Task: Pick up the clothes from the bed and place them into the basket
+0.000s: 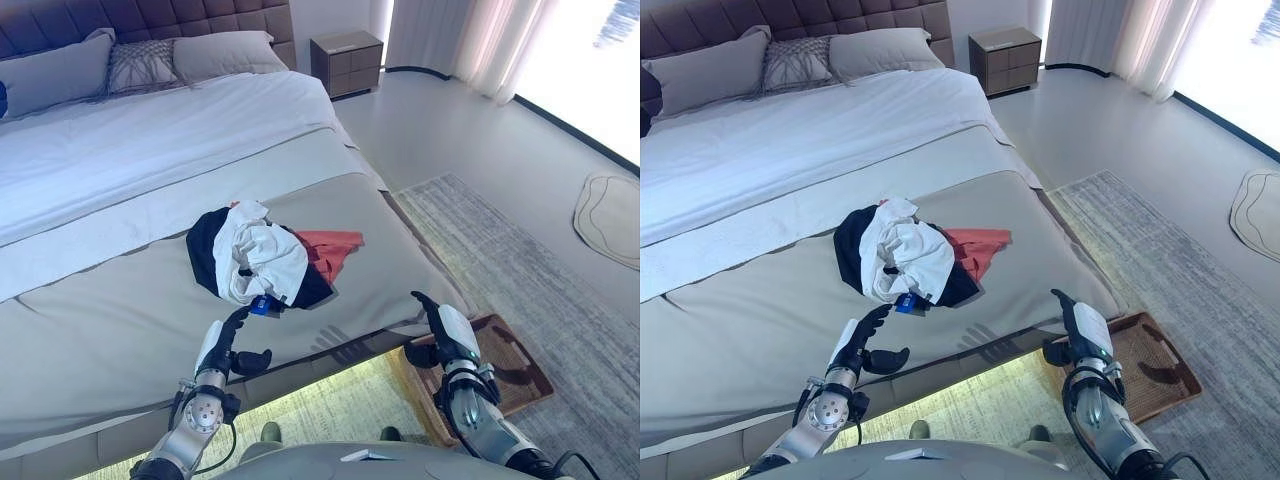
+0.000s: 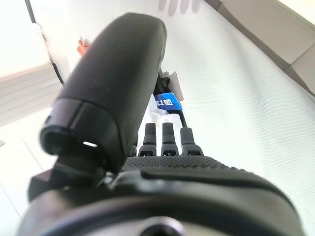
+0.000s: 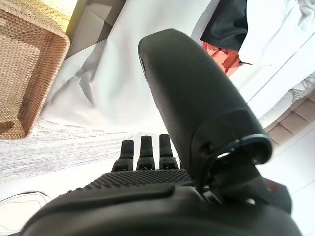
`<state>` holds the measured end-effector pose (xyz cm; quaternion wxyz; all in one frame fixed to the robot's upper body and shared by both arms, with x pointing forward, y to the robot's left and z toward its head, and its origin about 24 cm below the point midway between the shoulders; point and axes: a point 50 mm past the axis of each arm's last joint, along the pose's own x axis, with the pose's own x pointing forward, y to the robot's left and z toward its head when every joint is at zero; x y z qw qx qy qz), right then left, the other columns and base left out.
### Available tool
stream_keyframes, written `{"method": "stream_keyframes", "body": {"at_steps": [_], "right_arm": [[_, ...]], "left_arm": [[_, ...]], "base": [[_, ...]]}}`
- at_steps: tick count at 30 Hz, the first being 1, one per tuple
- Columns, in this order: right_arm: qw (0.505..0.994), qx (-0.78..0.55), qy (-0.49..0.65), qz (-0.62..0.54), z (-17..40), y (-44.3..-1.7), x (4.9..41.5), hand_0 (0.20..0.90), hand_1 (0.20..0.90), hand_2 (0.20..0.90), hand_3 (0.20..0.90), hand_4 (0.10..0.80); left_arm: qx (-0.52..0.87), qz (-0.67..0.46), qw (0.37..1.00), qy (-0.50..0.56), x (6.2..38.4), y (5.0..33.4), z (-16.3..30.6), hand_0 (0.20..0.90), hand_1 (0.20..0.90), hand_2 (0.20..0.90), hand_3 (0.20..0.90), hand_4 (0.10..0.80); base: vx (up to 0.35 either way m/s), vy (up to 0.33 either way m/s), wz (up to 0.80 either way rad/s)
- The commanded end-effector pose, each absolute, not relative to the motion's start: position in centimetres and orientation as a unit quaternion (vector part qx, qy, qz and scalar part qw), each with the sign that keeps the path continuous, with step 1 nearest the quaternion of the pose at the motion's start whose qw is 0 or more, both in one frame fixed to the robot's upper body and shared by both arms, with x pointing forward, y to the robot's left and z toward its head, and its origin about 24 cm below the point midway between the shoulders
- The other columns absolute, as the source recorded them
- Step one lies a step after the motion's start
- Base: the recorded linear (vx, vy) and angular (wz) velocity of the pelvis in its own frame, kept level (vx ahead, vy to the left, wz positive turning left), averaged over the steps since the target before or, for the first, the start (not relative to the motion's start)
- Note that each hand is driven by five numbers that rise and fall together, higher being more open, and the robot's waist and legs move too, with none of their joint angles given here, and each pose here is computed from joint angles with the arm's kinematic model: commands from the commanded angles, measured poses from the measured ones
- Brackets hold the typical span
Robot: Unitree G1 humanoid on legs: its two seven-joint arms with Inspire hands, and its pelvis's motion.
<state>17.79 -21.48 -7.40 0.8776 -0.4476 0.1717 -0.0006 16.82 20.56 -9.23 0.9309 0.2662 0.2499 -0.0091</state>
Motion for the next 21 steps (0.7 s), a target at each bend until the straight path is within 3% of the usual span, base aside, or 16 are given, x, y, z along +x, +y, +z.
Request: {"method": "stream_keyframes", "body": {"at_steps": [1, 21], "right_arm": [[0.91, -0.408, 0.067, -0.026, -4.27, -19.9, 21.51, 0.9, 0.9, 0.9, 0.9, 0.8], [0.92, -0.383, 0.066, -0.04, -4.09, -19.29, 21.74, 0.9, 0.9, 0.9, 0.9, 0.8]], "left_arm": [[0.27, 0.017, 0.952, 0.141, 21.12, 21.89, -5.5, 0.9, 0.9, 0.9, 0.9, 0.8], [0.205, 0.032, 0.963, 0.171, 20.8, 21.52, -6.07, 0.9, 0.9, 0.9, 0.9, 0.8]], "base": [[0.0, 0.0, 0.0], [0.0, 0.0, 0.0]]}}
